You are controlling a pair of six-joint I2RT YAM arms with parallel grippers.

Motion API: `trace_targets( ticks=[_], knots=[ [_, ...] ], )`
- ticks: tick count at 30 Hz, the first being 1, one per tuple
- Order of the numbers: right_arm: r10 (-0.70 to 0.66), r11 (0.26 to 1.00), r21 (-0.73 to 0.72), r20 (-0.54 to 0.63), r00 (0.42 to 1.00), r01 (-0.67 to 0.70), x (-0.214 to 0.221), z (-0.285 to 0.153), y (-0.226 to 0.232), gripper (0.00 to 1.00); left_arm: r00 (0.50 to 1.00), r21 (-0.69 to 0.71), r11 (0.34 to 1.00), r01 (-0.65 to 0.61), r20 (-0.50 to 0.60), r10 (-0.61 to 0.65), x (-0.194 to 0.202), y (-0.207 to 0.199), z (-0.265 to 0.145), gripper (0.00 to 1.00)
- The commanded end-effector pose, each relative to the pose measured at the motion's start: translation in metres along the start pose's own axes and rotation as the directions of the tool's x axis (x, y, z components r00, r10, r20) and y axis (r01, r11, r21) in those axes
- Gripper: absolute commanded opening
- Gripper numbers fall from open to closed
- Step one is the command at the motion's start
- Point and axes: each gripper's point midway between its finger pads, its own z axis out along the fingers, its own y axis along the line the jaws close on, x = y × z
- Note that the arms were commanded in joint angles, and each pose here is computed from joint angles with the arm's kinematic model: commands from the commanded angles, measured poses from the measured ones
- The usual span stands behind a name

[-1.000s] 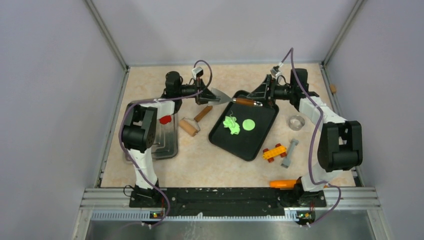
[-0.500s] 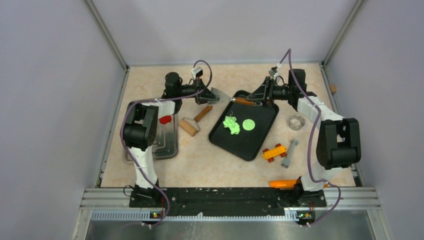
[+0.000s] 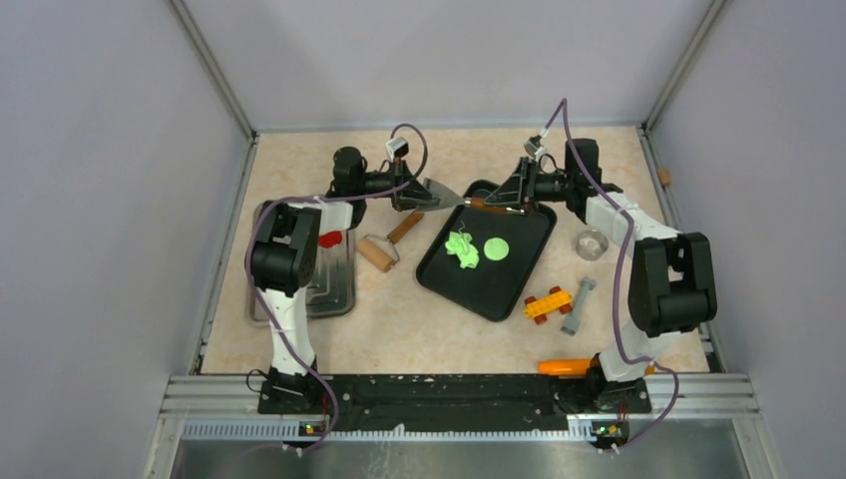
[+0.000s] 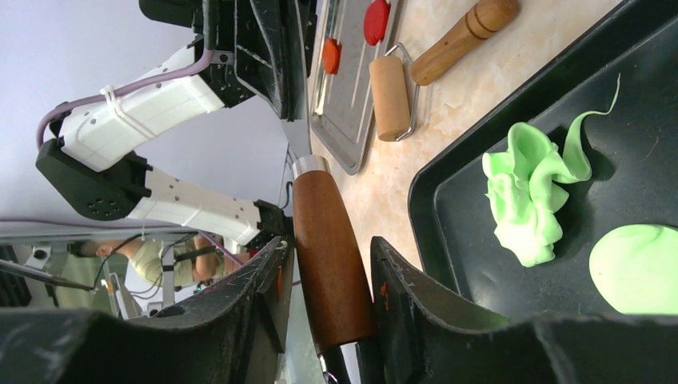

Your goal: Roll out the dumpling wrappers from the dough

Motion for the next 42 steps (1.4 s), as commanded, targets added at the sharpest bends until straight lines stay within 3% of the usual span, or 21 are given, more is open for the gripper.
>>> trace_targets(
  ticks=[1, 6, 8, 9, 13, 16, 21, 26, 32, 35, 42],
  knots=[
    [-0.105, 0.99, -0.097, -0.025, 0.994, 0.102, -0.002, 0.002, 0.035, 0.4, 0.998, 0.003, 0.998, -0.058, 0.038, 0.058, -0.012, 0.002, 0.007, 0.0],
    [-0.113, 0.988, -0.106, -0.032, 0.993, 0.109, -0.001, 0.002, 0.035, 0.31, 0.998, -0.003, 0.999, -0.052, 0.033, 0.052, -0.012, 0.006, 0.008, 0.0],
    [-0.13, 0.985, -0.122, -0.038, 0.991, 0.124, 0.0, 0.001, 0.038, 0.16, 0.999, -0.013, 0.999, -0.045, 0.03, 0.045, -0.013, 0.01, 0.008, 0.0],
    [-0.139, 0.983, -0.125, -0.038, 0.99, 0.133, 0.001, 0.0, 0.038, 0.01, 0.999, -0.025, 0.999, -0.04, 0.031, 0.041, -0.014, 0.013, 0.008, 0.0],
    [-0.138, 0.985, -0.104, -0.02, 0.99, 0.135, 0.0, -0.011, 0.028, 0.0, 0.997, -0.089, 0.994, -0.063, 0.038, 0.066, -0.018, 0.026, 0.005, 0.5],
    [-0.117, 0.991, -0.063, 0.014, 0.993, 0.118, -0.004, -0.032, 0.012, 0.0, 0.991, -0.098, 0.987, -0.124, 0.035, 0.128, -0.019, 0.023, -0.001, 0.61],
    [-0.05, 0.998, 0.038, 0.099, 0.994, 0.047, -0.012, -0.083, -0.022, 0.0, 0.985, -0.221, 0.962, -0.157, 0.032, 0.168, -0.017, 0.033, -0.012, 0.66],
    [0.061, 0.985, 0.151, 0.167, 0.984, -0.086, -0.006, -0.132, -0.058, 0.0, 0.945, -0.483, 0.823, -0.299, -0.03, 0.326, -0.018, 0.059, -0.022, 0.65],
    [-0.025, 0.962, 0.272, 0.131, 0.991, -0.012, 0.006, -0.162, -0.083, 0.0, 0.877, -0.755, 0.512, -0.41, -0.173, 0.448, -0.042, 0.093, -0.017, 0.6],
    [-0.035, 0.957, 0.289, 0.112, 0.993, 0.001, 0.013, -0.165, -0.083, 0.0, 0.857, -0.775, 0.456, -0.437, -0.206, 0.472, -0.06, 0.106, 0.003, 0.59],
    [-0.063, 0.939, 0.343, 0.116, 0.991, 0.02, 0.022, -0.171, -0.076, 0.0, 0.864, -0.846, 0.36, -0.393, -0.206, 0.459, -0.08, 0.143, 0.022, 0.58]
  ],
)
